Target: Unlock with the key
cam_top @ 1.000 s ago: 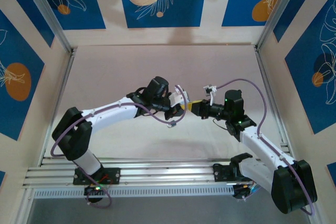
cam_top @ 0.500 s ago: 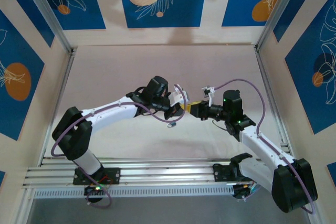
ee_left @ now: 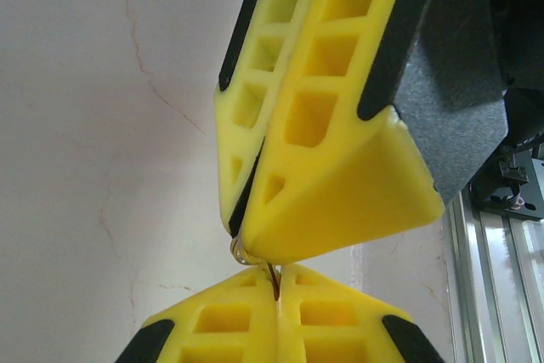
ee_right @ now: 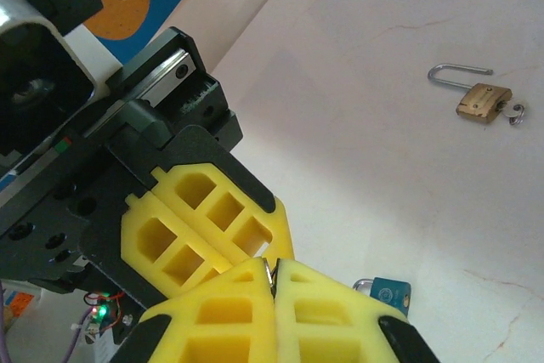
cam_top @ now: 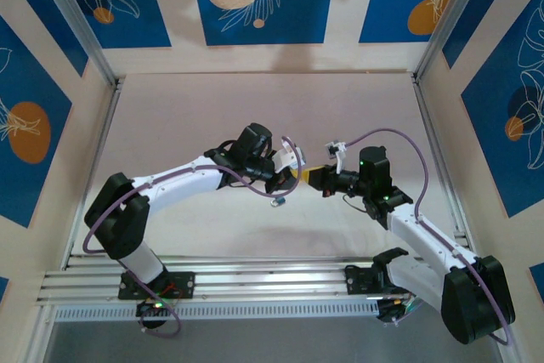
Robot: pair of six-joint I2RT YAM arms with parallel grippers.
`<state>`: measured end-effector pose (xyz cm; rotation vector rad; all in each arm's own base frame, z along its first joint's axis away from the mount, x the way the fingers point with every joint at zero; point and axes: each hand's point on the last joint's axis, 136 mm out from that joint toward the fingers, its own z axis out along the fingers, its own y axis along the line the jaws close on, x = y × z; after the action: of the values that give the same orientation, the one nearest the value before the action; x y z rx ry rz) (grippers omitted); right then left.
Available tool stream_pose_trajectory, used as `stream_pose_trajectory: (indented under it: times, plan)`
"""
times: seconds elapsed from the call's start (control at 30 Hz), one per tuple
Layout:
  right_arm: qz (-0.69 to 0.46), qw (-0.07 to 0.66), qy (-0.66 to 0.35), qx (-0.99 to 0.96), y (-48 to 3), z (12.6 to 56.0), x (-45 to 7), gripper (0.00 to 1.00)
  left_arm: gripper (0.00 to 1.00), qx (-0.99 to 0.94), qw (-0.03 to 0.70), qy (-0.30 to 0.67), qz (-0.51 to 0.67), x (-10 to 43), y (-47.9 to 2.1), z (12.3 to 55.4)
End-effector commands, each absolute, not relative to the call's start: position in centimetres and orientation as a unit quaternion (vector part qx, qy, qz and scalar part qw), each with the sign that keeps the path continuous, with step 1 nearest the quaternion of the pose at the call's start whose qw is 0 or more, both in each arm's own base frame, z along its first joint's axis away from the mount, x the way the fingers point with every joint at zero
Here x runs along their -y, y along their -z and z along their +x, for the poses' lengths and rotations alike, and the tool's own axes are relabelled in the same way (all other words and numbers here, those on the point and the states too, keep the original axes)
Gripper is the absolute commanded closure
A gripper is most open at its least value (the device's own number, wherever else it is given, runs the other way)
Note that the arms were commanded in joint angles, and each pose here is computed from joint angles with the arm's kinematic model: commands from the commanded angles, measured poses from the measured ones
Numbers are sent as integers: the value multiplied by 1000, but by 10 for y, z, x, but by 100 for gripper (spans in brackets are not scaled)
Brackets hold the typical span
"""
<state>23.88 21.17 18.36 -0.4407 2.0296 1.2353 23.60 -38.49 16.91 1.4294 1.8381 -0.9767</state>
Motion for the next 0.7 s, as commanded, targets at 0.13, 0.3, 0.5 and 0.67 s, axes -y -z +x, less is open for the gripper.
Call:
stream_pose_trajectory:
  times: [0.13, 0.3, 0.5, 0.67]
  plan:
    - [-184, 371, -478, -774, -202, 238, -217, 100, 100, -687, 309, 376, 540, 389, -177, 242]
    - [-182, 380, -468, -777, -204, 238, -216, 100, 100, -690, 309, 368, 540, 388, -175, 243]
    - [-161, 403, -444, -784, -204, 245, -207, 100, 70, -701, 307, 339, 546, 379, -167, 245]
    - [-142, 419, -429, -788, -205, 250, -199, 100, 46, -710, 327, 288, 553, 361, -158, 249]
